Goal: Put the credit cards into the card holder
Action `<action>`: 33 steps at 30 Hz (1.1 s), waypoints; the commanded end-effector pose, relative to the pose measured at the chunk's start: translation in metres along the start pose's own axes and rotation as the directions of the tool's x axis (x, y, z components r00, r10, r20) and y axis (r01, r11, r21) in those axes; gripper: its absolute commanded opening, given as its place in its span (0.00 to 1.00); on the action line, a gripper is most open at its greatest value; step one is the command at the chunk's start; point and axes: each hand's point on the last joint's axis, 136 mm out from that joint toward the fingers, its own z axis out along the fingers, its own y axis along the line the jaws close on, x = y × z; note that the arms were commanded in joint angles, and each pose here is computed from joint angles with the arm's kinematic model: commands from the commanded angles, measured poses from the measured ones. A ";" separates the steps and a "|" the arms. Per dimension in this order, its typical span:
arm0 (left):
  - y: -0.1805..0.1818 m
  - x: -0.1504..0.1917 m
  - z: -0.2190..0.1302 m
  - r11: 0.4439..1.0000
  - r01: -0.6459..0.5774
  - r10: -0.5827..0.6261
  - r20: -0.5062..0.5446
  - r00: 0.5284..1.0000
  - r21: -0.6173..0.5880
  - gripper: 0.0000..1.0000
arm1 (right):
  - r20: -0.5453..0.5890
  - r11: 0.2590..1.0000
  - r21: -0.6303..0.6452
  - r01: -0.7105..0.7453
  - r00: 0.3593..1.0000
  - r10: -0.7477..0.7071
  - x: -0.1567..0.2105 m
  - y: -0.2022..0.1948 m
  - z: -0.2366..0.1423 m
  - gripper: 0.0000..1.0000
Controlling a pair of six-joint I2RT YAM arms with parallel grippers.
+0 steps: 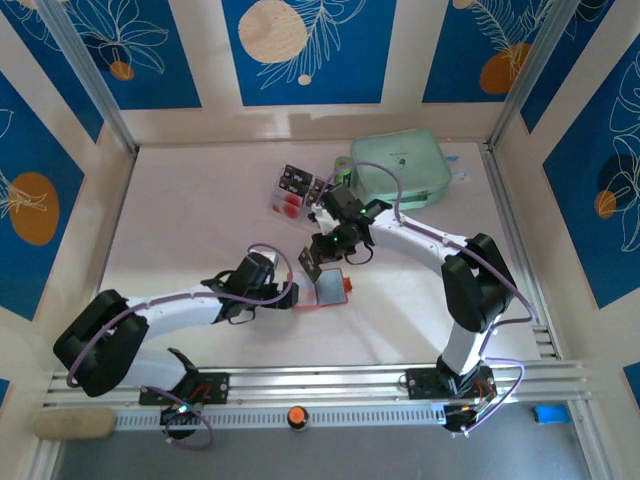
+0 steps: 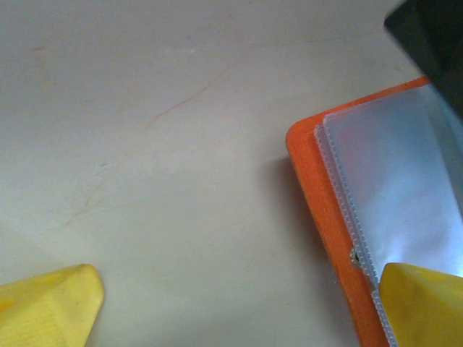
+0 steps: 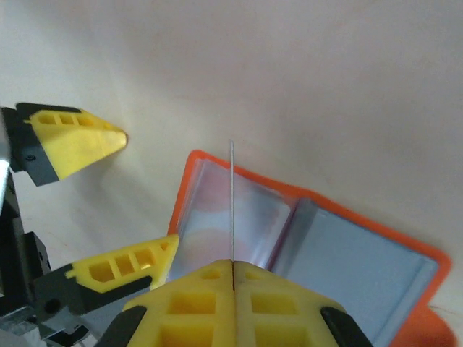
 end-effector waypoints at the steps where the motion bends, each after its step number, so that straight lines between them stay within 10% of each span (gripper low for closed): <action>1: 0.033 0.031 -0.003 0.992 0.003 -0.015 -0.091 0.996 -0.129 1.00 | 0.019 0.996 -0.084 -0.025 0.999 0.027 0.000 0.019 0.002 0.00; 33: -0.002 0.003 0.001 1.000 -0.015 0.014 -0.064 0.998 -0.006 1.00 | -0.055 0.994 -0.052 -0.092 0.995 0.089 0.024 -0.002 0.039 0.00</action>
